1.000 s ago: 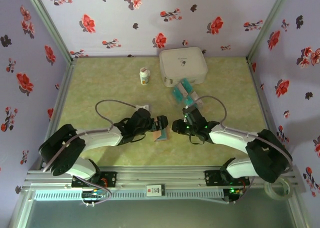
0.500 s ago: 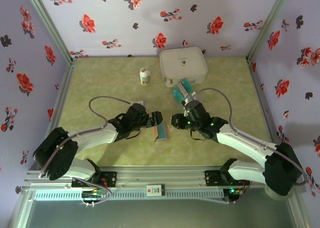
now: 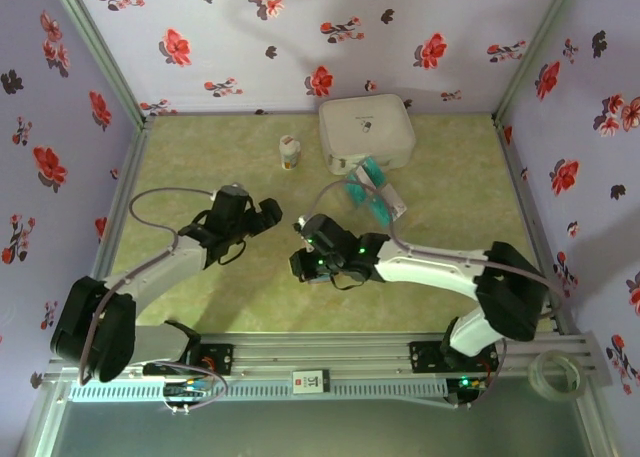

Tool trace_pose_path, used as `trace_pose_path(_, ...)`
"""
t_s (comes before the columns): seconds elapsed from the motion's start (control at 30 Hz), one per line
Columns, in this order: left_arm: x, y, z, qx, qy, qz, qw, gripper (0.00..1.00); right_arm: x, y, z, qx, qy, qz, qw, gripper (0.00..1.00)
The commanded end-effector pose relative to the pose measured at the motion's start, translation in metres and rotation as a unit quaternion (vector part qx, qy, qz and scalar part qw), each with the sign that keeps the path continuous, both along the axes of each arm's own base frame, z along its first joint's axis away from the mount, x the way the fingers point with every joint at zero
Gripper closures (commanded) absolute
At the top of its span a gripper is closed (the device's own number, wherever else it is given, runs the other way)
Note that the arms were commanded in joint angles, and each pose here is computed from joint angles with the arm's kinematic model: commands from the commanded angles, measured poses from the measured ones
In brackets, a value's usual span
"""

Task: Put the credit cards into the card holder
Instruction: Close the card holder at the center of the table.

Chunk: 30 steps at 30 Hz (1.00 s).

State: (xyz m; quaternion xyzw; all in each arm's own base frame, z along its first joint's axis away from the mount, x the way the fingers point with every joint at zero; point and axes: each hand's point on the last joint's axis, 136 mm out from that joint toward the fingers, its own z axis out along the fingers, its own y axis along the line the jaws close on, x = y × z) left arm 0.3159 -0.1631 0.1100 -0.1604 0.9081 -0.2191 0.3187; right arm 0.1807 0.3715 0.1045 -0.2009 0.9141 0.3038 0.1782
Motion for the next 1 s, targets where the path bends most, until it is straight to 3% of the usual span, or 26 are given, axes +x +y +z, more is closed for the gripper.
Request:
trace_pose_path(0.0, -0.004, 0.008, 0.004, 0.026, 0.003, -0.008, 1.000, 0.00, 0.013, -0.015, -0.009, -0.026, -0.017, -0.020, 0.999, 0.95)
trace_pose_path(0.27, -0.005, 0.005, 0.001, 0.068, 0.025, -0.049, 0.996, 0.00, 0.025, -0.051, -0.020, -0.019, -0.007, -0.072, 0.997, 0.97)
trace_pose_path(0.53, -0.003, -0.011, 0.009, 0.089, -0.002, -0.098, 0.991, 0.00, 0.032, -0.069, -0.058, -0.017, 0.016, -0.109, 0.994, 0.99)
trace_pose_path(0.97, -0.022, -0.063, -0.021, 0.165, 0.016, -0.234, 0.958, 0.00, 0.029, -0.069, -0.089, -0.016, 0.041, -0.115, 0.992, 1.00)
